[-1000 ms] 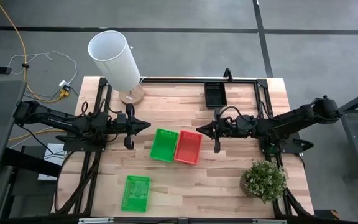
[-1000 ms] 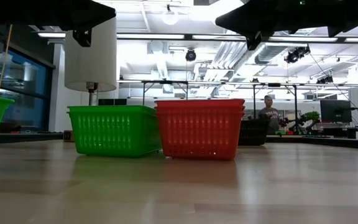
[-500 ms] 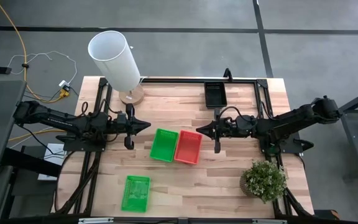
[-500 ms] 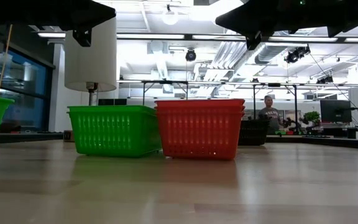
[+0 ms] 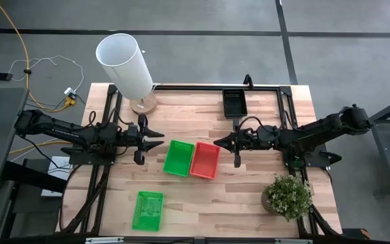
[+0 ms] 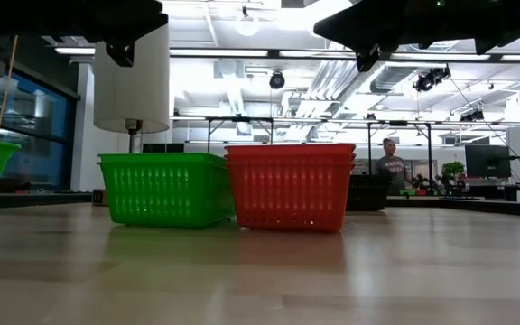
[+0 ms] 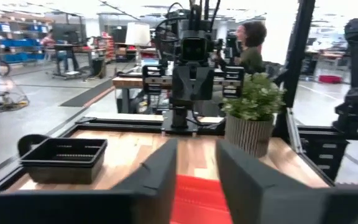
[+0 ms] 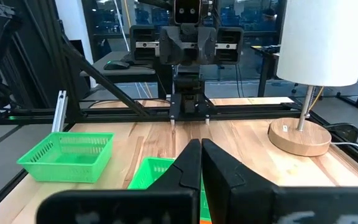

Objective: Stack baskets by color
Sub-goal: Stack the bottom green bin on top of the top green bins

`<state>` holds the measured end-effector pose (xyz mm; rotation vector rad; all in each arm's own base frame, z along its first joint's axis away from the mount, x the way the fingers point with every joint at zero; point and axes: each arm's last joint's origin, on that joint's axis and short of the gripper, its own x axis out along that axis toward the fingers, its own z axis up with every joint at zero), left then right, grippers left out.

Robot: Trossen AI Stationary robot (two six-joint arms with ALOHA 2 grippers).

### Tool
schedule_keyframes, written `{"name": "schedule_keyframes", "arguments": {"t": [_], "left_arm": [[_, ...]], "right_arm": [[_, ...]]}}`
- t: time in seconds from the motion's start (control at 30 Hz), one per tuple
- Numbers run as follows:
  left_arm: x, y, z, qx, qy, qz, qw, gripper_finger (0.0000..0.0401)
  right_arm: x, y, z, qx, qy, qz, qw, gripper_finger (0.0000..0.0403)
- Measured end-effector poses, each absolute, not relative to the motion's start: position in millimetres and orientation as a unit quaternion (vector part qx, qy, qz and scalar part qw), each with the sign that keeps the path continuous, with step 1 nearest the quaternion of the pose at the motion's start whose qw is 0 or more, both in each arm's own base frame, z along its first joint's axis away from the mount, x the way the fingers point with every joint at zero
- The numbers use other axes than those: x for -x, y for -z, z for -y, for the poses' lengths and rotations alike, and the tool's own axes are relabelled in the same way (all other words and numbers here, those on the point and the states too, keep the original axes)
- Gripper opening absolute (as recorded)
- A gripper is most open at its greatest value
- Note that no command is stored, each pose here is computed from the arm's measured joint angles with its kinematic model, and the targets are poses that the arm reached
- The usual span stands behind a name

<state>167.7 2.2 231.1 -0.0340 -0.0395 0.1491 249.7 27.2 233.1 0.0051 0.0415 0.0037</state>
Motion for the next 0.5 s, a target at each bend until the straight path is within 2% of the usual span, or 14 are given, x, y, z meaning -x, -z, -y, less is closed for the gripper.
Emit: {"name": "schedule_keyframes", "arguments": {"t": [0.27, 0.37, 0.5], "left_arm": [[-169.5, -233.1, 1.1, 0.049, -0.03, -0.005, 0.998, 0.0231], [-172.1, -245.3, 8.6, 0.057, -0.006, -0.056, 0.997, 0.0257], [-177.0, -260.8, 27.3, 0.059, 0.024, -0.153, 0.986, 0.0263]], "right_arm": [[-249.7, -233.1, -27.3, -0.003, -0.004, -0.021, 1.0, 0.0], [-249.7, -233.1, -27.3, -0.003, -0.004, -0.021, 1.0, 0.0], [-249.7, -233.1, -27.2, -0.003, -0.004, -0.021, 1.0, 0.0]]}}
